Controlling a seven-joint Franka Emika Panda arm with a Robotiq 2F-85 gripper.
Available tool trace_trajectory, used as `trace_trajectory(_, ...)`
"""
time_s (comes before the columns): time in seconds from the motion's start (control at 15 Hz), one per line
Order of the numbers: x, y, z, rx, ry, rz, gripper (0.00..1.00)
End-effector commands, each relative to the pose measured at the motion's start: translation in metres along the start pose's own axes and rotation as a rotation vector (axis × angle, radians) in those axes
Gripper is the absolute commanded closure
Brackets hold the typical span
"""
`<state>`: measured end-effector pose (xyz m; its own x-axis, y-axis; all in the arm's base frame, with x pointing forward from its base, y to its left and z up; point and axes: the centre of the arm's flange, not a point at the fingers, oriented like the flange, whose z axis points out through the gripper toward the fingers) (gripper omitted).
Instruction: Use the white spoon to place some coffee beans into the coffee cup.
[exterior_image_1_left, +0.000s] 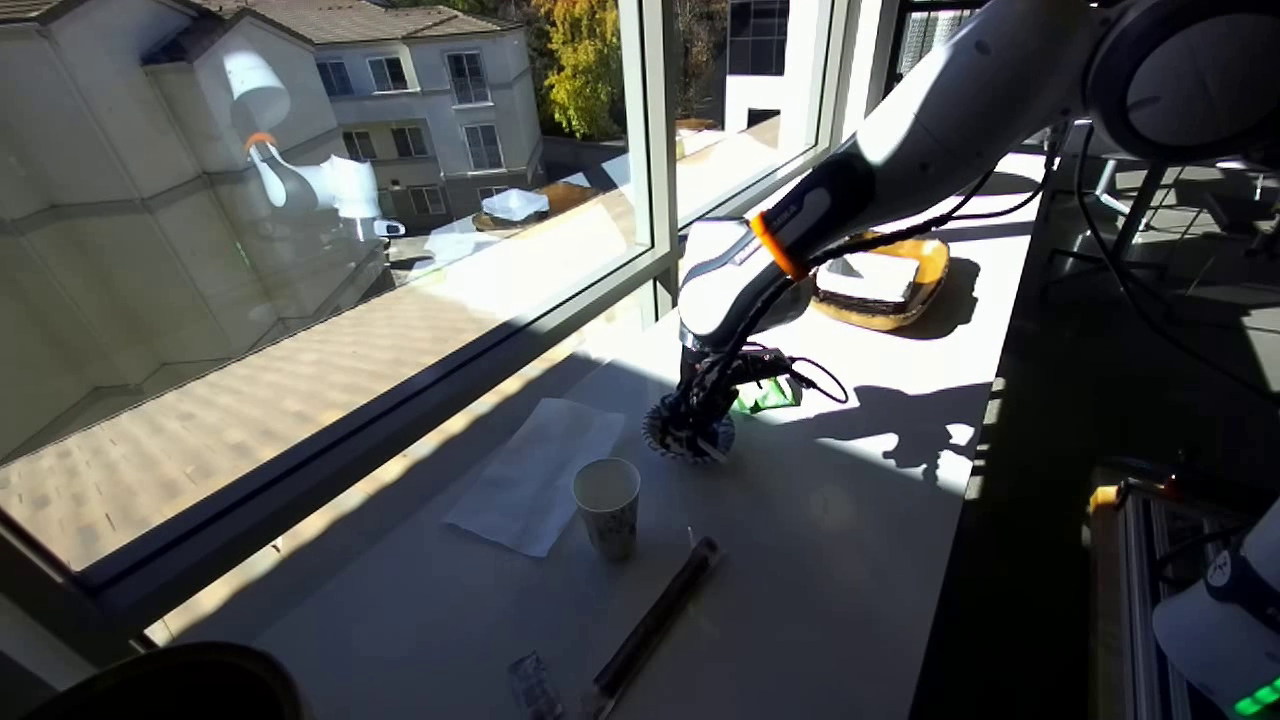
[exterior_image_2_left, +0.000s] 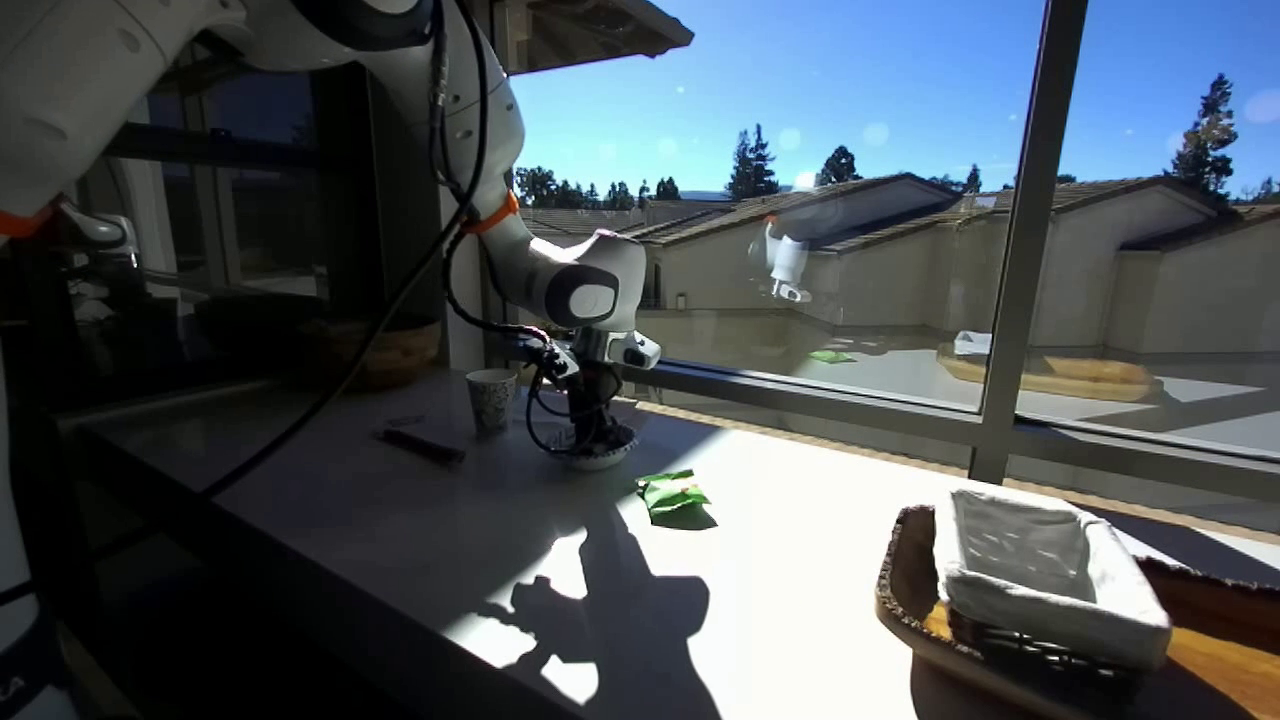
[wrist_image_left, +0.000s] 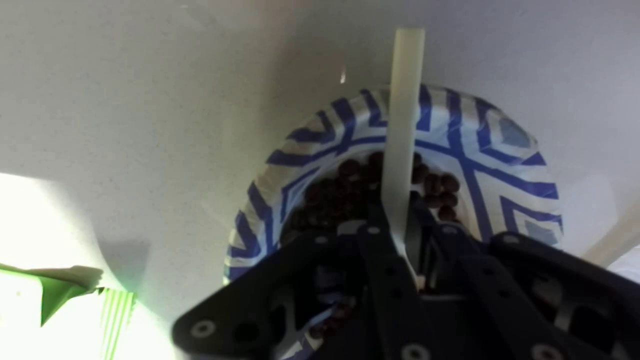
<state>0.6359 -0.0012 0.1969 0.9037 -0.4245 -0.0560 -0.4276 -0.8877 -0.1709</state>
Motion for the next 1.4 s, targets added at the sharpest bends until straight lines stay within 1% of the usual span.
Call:
trace_trajectory(0.0,-0.025,-0.003,0.002,-0.025,0.024,-0.005,0.96)
trace_trajectory(0.47,-0.039,-0.008,-0.006,-0.022,0.013,-0.029,0.96)
trace_trajectory(0.8,-0.045,-0.007,-0.013,-0.024,0.024,-0.031,0.96)
trace_trajectory(1.13,-0.054,-0.012,-0.031,-0.052,0.069,-0.055,0.96)
trace_trajectory(1.33,-0.068,-0.023,-0.053,-0.085,0.109,-0.094,0.96)
